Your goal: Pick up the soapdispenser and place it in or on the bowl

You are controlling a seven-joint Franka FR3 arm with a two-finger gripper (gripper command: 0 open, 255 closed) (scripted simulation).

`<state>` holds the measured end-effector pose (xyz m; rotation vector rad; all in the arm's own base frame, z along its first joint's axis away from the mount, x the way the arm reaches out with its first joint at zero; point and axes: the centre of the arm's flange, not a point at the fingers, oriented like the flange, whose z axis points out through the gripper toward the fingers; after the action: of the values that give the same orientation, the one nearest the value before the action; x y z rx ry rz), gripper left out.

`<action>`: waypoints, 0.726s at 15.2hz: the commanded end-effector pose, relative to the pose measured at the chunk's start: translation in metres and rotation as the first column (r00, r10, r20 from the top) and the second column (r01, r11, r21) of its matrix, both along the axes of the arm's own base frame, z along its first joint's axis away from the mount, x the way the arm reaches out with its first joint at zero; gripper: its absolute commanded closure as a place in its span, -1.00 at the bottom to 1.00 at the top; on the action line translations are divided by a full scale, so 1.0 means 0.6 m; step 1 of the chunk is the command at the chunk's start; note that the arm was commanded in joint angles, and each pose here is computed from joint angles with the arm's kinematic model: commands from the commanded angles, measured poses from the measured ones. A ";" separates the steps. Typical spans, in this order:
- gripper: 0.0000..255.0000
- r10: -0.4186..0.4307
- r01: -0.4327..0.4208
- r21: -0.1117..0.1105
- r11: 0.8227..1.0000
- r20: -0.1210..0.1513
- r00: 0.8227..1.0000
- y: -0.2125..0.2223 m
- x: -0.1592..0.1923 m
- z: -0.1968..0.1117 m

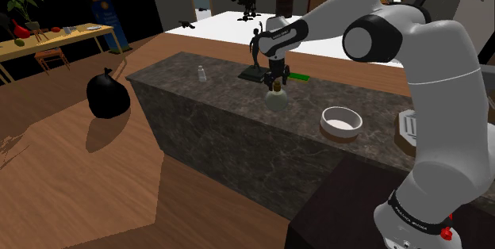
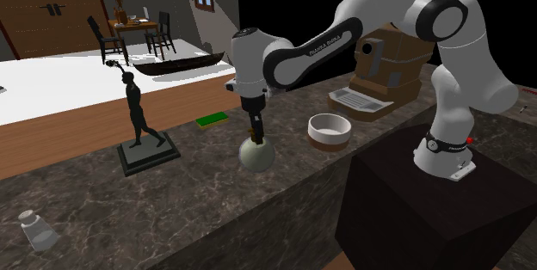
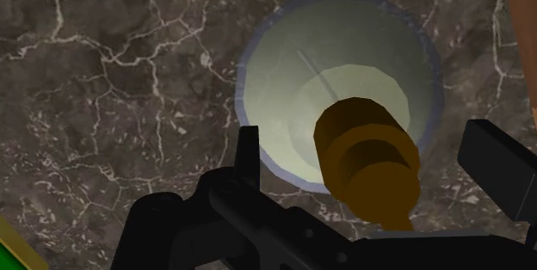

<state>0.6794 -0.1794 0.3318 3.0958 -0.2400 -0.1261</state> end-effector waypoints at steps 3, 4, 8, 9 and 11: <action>1.00 0.000 0.000 0.000 1.000 0.000 1.000 0.000 0.000 0.000; 1.00 0.000 0.000 0.000 1.000 0.000 1.000 0.000 0.000 0.000; 1.00 0.000 0.000 0.000 1.000 0.000 1.000 0.000 0.000 0.000; 1.00 0.000 0.000 0.000 1.000 0.000 1.000 0.000 0.000 0.000; 1.00 0.000 0.000 0.000 1.000 0.000 1.000 0.000 0.000 0.000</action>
<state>0.6794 -0.1794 0.3320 3.0959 -0.2399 -0.1256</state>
